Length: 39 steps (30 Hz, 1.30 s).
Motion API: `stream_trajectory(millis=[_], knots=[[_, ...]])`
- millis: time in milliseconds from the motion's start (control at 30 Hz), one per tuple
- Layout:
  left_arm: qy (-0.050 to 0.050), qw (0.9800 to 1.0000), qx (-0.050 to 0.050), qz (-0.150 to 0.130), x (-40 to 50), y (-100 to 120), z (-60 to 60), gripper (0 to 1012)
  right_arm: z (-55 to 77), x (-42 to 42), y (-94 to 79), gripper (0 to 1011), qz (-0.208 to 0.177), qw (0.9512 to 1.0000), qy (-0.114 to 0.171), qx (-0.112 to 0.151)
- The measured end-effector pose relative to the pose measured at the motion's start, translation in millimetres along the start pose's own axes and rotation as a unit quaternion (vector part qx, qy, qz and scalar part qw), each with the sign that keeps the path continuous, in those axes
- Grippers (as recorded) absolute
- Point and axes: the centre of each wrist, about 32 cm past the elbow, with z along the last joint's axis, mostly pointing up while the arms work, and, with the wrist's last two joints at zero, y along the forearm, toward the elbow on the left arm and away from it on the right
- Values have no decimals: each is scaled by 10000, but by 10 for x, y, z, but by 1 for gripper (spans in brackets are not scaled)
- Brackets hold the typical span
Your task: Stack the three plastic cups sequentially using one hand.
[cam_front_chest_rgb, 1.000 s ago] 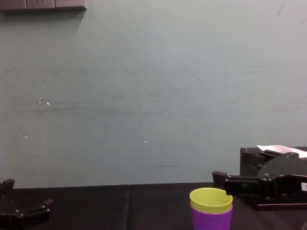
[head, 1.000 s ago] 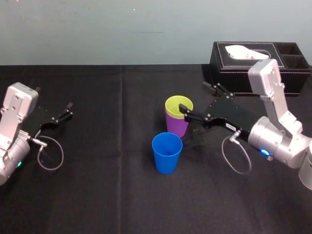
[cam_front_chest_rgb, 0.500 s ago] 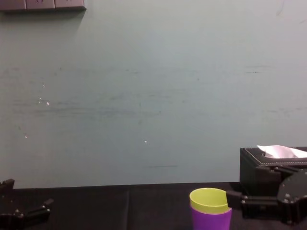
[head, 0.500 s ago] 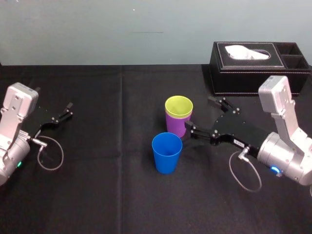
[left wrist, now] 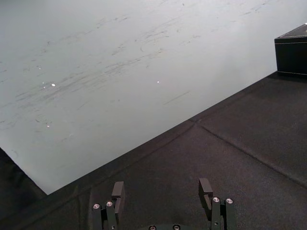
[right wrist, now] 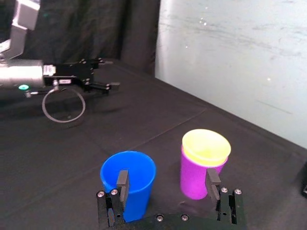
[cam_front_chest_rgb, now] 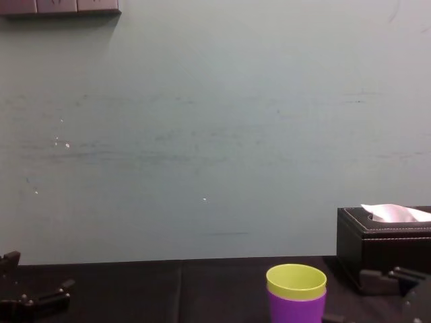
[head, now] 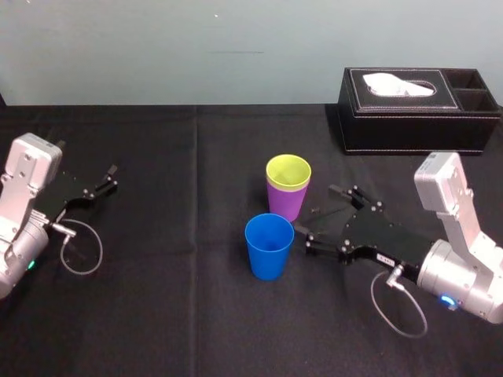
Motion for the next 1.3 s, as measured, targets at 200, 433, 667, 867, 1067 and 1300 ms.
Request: stream_trajectory(millis=[200,433,667,867,1067,1300], knots=[[0,10000,0,0,0,0,0,1011,-52,-47,-46,1002,194,9998,16,-64],[0,10000,0,0,0,0,0,1011,-137,-103,-37,1002,358,9992,72,-171],[0,10000,0,0,0,0,0,1011,-200,-113,27,1002,453,9986,133,-237],[0,10000,0,0,0,0,0,1011,-250,-110,94,1002,532,9980,186,-294],[0,10000,0,0,0,0,0,1012,-292,-106,140,1002,579,9975,216,-344],[0,10000,0,0,0,0,0,1011,-312,-94,203,1002,636,9971,227,-364]])
